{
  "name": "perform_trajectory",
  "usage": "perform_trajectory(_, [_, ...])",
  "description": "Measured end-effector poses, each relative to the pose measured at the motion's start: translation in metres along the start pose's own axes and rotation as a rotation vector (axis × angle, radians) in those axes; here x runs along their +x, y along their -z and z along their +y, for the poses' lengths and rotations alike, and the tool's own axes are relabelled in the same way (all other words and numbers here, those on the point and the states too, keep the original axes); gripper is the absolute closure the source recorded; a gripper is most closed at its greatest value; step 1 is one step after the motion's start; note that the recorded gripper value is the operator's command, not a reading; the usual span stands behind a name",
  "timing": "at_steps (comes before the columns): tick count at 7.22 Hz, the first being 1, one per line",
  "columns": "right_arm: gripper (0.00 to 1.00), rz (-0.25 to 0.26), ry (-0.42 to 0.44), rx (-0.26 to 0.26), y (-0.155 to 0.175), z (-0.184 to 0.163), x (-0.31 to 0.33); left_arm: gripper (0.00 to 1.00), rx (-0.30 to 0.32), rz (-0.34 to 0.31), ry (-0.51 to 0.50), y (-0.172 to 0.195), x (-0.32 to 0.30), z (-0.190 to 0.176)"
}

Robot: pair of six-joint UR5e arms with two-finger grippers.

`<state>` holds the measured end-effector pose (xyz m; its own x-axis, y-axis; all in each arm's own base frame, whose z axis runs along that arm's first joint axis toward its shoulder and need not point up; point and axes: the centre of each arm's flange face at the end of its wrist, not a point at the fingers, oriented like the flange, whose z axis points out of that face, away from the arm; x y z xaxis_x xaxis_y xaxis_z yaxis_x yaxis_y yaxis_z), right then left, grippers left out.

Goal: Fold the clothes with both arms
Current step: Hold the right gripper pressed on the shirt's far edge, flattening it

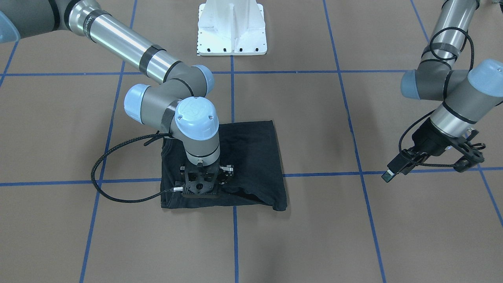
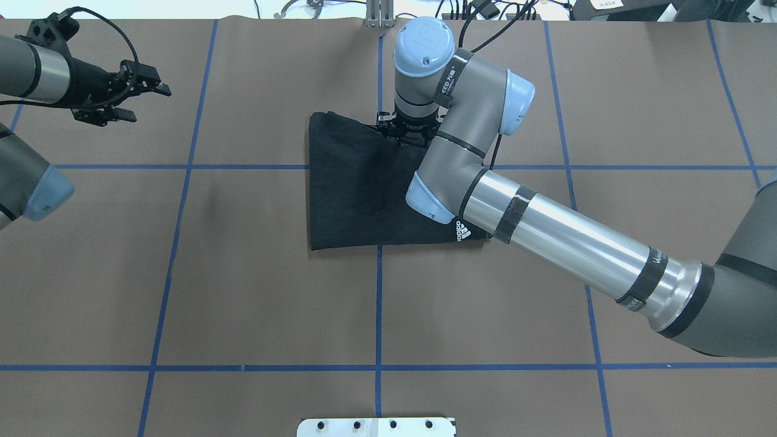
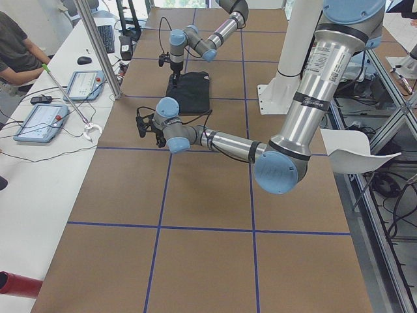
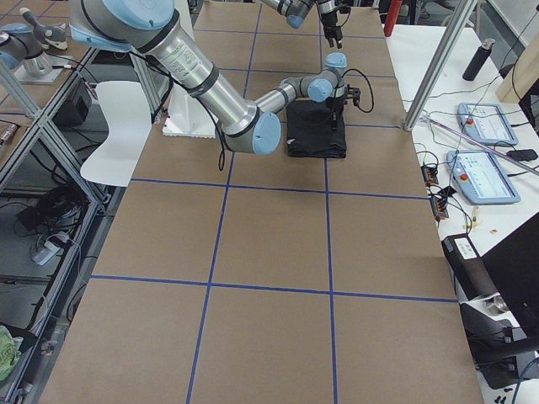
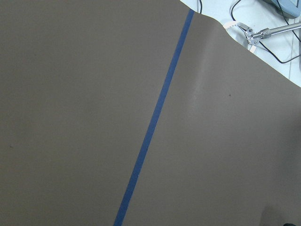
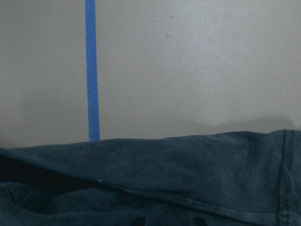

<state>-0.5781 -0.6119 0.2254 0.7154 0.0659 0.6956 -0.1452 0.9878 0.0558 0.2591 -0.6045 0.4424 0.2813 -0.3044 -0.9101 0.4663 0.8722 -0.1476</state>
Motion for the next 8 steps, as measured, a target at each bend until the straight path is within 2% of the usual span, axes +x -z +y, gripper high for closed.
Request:
perform_trajectory(5, [0.73,0.034,-0.015,0.005,-0.01,-0.018,0.022,0.0,0.001,0.006,0.005,0.002,0.003,0.0])
perform_trajectory(8, [0.72,0.018,-0.011,0.001,-0.004,-0.014,0.014,0.0,0.001,0.004,0.005,0.002,0.002,0.001])
